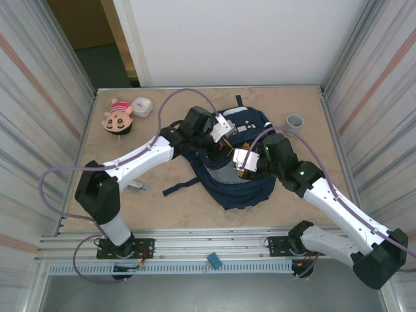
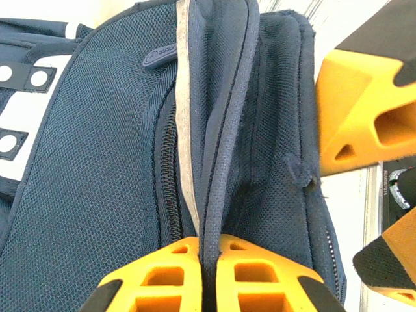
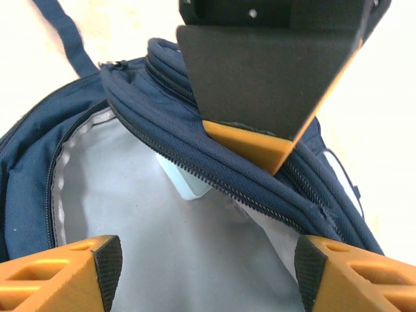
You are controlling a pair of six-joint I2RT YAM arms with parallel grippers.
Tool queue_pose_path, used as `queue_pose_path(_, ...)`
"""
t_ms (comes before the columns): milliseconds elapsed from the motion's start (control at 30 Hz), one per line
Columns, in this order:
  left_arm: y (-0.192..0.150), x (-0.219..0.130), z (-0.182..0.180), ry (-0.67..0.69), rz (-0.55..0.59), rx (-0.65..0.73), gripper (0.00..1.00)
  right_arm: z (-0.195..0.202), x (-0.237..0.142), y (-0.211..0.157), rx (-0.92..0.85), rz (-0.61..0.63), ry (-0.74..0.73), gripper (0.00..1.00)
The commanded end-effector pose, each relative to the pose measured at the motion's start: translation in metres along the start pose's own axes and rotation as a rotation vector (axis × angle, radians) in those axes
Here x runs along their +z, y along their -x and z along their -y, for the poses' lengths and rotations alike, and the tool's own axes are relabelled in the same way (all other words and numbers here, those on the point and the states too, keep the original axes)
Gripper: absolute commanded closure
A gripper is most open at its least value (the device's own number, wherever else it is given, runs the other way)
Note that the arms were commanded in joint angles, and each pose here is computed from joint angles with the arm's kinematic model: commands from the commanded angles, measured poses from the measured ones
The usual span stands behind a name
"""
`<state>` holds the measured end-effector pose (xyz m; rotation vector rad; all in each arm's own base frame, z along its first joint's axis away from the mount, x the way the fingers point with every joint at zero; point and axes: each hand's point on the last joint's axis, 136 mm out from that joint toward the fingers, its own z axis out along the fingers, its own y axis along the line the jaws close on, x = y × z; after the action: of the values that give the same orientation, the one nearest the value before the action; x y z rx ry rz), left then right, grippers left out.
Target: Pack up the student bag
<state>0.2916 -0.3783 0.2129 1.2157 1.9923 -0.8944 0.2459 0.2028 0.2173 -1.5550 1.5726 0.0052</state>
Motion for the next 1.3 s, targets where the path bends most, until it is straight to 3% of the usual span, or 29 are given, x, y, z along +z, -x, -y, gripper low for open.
queue_pose_path(0,0.018,-0.004,0.014,-0.082,0.042,0.036,1.00,0.006,-0.012,0.022,-0.117,0.087,-0.015,0.28)
queue_pose_path(133,0.018,-0.003,0.018,-0.114,0.048,0.023,1.00,0.007,-0.023,0.026,-0.127,0.128,-0.040,0.28)
queue_pose_path(333,0.019,-0.004,0.021,-0.137,0.050,0.027,1.00,0.011,0.004,0.014,-0.157,0.038,-0.004,0.33)
queue_pose_path(467,0.021,-0.005,0.023,-0.142,0.053,0.024,1.00,0.014,0.016,0.015,-0.168,0.042,-0.001,0.34)
queue_pose_path(567,0.023,-0.007,0.024,-0.150,0.059,0.032,1.00,0.022,0.026,0.002,-0.155,-0.015,-0.016,0.45)
queue_pose_path(667,0.022,-0.007,0.026,-0.158,0.057,0.031,0.99,0.026,0.029,-0.009,-0.148,-0.056,-0.022,0.65)
queue_pose_path(733,0.019,-0.009,0.020,-0.139,0.056,0.014,0.91,0.029,0.025,-0.009,-0.143,-0.052,-0.033,0.83)
queue_pose_path(800,0.013,-0.013,0.010,-0.105,0.053,-0.009,0.70,0.033,0.020,-0.006,-0.134,-0.034,-0.045,0.96)
queue_pose_path(833,0.009,-0.018,0.003,-0.089,0.055,-0.020,0.61,0.035,0.016,-0.004,-0.126,-0.017,-0.052,1.00)
queue_pose_path(933,-0.010,-0.037,-0.023,-0.004,0.042,-0.039,0.45,0.036,0.008,-0.001,-0.101,0.021,-0.052,1.00)
queue_pose_path(1133,-0.066,-0.073,-0.073,0.092,-0.002,-0.017,0.37,0.036,0.005,-0.001,-0.069,0.047,-0.049,1.00)
queue_pose_path(1267,-0.108,-0.068,-0.089,0.124,-0.116,0.101,0.36,0.036,0.006,0.000,-0.051,0.059,-0.049,1.00)
